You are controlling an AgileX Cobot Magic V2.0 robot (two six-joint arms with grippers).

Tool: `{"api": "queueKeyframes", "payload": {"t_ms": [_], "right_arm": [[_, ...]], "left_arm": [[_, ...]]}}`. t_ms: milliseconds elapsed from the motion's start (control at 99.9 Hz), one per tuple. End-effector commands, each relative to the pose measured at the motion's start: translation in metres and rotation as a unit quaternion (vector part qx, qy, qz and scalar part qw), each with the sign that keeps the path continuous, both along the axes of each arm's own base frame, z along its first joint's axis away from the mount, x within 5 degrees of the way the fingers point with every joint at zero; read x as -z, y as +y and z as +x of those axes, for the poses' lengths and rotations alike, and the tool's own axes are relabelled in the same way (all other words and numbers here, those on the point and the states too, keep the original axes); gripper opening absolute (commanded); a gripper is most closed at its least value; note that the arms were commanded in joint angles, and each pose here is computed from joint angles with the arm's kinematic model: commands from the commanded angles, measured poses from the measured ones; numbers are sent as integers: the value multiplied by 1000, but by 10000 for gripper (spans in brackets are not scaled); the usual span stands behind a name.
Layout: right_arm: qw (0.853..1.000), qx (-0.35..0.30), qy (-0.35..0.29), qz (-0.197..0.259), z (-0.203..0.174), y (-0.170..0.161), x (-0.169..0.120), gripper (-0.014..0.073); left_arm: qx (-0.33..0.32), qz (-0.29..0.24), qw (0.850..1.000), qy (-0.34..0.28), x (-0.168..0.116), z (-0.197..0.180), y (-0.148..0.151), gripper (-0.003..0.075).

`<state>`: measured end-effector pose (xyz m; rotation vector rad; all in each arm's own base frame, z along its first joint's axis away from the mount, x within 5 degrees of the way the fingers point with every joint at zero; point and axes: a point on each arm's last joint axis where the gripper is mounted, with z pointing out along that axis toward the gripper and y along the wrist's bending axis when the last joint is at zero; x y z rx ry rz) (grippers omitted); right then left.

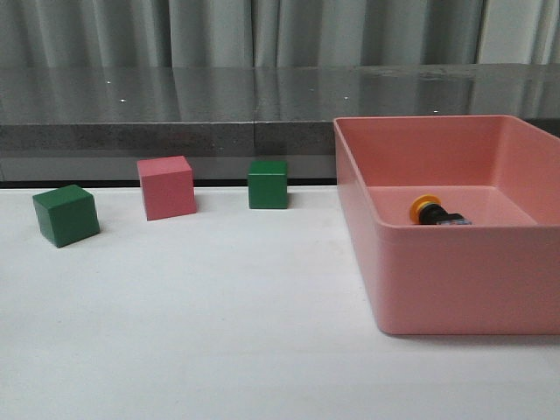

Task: Place and stand button with both arms

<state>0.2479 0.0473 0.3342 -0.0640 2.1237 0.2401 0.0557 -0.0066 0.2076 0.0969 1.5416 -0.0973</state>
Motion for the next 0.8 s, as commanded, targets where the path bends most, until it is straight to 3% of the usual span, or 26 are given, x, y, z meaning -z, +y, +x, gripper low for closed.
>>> {"api": "queueKeyframes", "payload": {"t_ms": [0,100,170,240,360,460,580,790], "right_arm": [[999,-3,-48,5,24,8,-10,-69],[1000,-9,-15,-1,45,15,8,-55],[1000,-13,2,-4,53,19,19,10],[1000,-14,17,-7,60,21,30,139],[999,-19,43,-13,68,26,47,465],[997,-38,50,-39,75,31,60,627],[995,-56,54,-65,86,35,79,640],[994,-54,68,-73,103,39,113,623]], "left_arm": [[5,-7,1000,-29,7,-1,-1,-20],[5,-7,1000,-29,7,-1,-1,-20],[5,-7,1000,-29,7,-1,-1,-20],[5,-7,1000,-29,7,-1,-1,-20],[5,-7,1000,-29,7,-1,-1,-20],[5,-7,1000,-29,7,-1,-1,-20],[5,-7,1000,-29,7,-1,-1,-20],[5,-7,1000,-29,7,-1,-1,-20]]}}
